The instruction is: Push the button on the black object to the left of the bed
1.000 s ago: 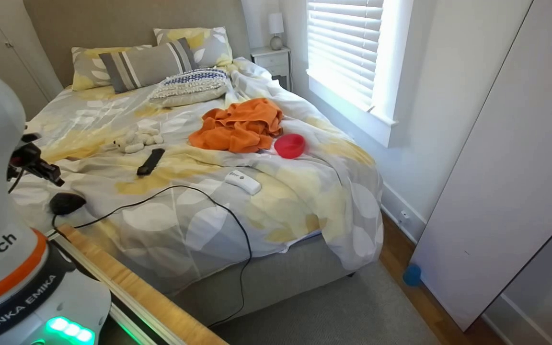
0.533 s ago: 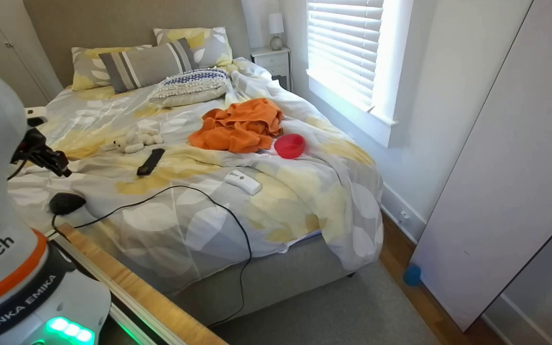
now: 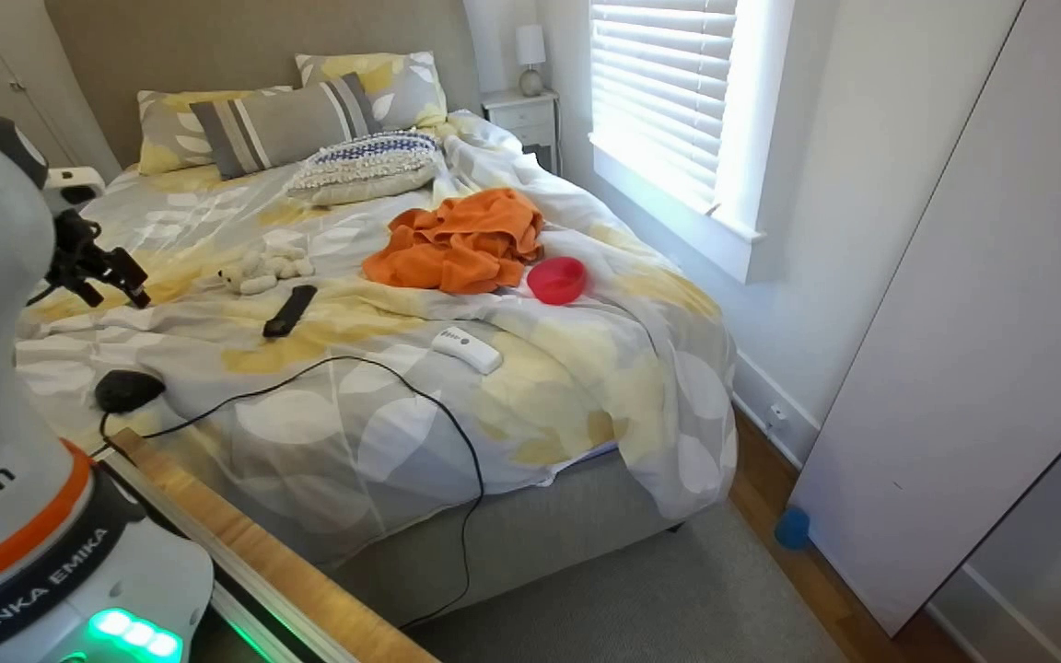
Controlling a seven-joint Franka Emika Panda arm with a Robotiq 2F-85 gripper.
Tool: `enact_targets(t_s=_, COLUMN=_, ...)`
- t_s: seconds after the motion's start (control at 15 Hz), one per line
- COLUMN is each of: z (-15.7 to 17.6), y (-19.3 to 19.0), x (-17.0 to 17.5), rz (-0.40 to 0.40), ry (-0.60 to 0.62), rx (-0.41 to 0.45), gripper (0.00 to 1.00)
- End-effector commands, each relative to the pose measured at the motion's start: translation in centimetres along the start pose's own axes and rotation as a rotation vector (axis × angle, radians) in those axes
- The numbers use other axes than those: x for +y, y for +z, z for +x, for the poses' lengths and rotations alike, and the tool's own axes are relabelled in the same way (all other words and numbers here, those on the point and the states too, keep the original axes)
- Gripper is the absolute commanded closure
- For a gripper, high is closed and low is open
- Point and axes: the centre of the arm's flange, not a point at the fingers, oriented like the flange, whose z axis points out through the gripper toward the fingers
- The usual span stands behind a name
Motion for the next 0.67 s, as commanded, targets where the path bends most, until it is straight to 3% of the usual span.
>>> enact_targets(t_s=0.0, z=0.3, y=-4.3, x=1.9, rz=0.015, ry=-0.043, rx=-0.044, gripper=0.0)
enact_targets(t_s=0.4, z=-0.2, y=-10.4, x=4.0, rz=-0.011, ry=-0.064, rx=-0.02, gripper=0.0)
enact_targets(t_s=0.47, z=1.1, y=-8.1, x=2.7, rz=-0.002, ry=-0.051, rx=-0.019, gripper=0.0)
enact_targets(t_s=0.6, z=0.8, y=-9.6, x=3.2, rz=-0.002, ry=-0.051, rx=-0.01, gripper=0.0)
